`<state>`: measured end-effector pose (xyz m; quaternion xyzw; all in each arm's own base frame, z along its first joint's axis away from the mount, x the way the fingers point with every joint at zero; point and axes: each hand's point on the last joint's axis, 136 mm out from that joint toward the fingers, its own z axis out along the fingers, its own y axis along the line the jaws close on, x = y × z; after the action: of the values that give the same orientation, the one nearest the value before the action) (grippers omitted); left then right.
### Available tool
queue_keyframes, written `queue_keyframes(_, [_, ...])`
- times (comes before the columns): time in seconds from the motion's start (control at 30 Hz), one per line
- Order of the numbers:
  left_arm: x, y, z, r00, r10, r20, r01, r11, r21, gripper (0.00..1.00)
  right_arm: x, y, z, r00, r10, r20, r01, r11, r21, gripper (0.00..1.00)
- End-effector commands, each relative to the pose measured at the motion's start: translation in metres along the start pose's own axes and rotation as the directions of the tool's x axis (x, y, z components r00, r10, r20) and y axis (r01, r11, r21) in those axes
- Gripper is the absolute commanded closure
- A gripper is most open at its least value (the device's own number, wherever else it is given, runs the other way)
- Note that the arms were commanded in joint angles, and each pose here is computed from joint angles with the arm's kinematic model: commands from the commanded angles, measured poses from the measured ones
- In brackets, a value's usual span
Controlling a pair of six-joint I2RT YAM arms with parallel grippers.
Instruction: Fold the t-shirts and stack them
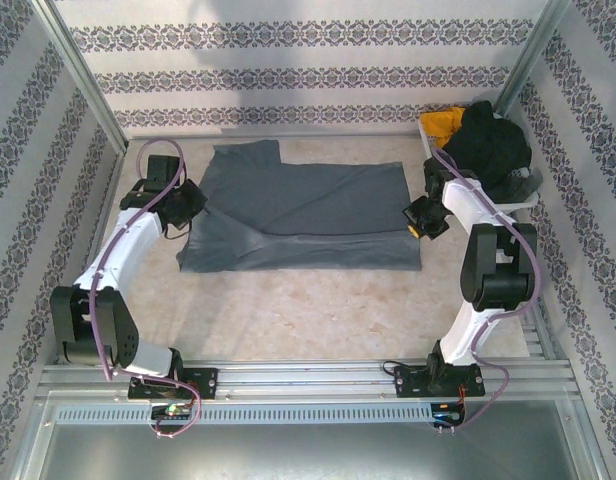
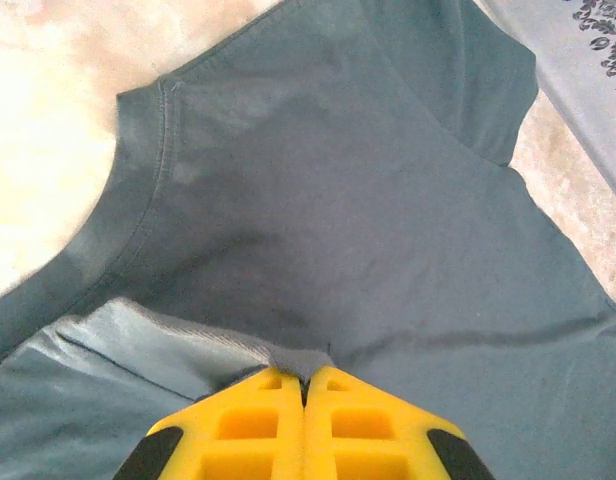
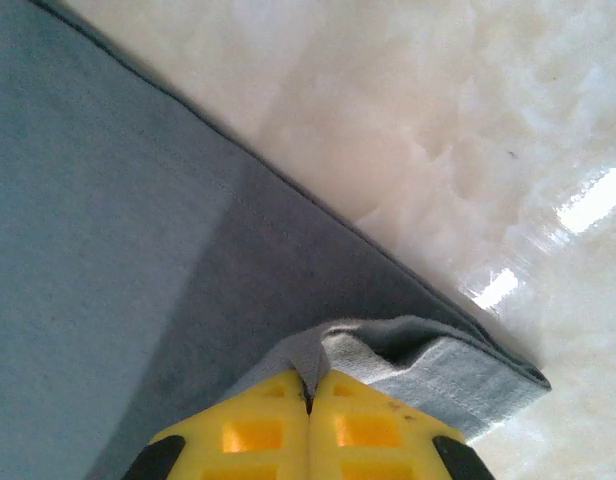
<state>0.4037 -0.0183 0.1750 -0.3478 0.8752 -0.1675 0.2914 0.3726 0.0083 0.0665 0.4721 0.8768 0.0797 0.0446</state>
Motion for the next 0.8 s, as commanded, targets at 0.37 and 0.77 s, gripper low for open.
queue_keyframes(0.37, [-0.020,0.017,0.023,0.999,0.039,-0.032,-0.041,0.998,-0.048,0.43,-0.016,0.026,-0.016,0.991,-0.135,-0.024,0.132,0.988,-0.077,0.50])
queue_keyframes(0.77, [0.087,0.138,0.007,0.921,-0.361,-0.145,0.323,0.918,-0.229,0.42,0.049,-0.047,-0.013,0.982,-0.171,-0.084,0.160,0.979,-0.127,0.36])
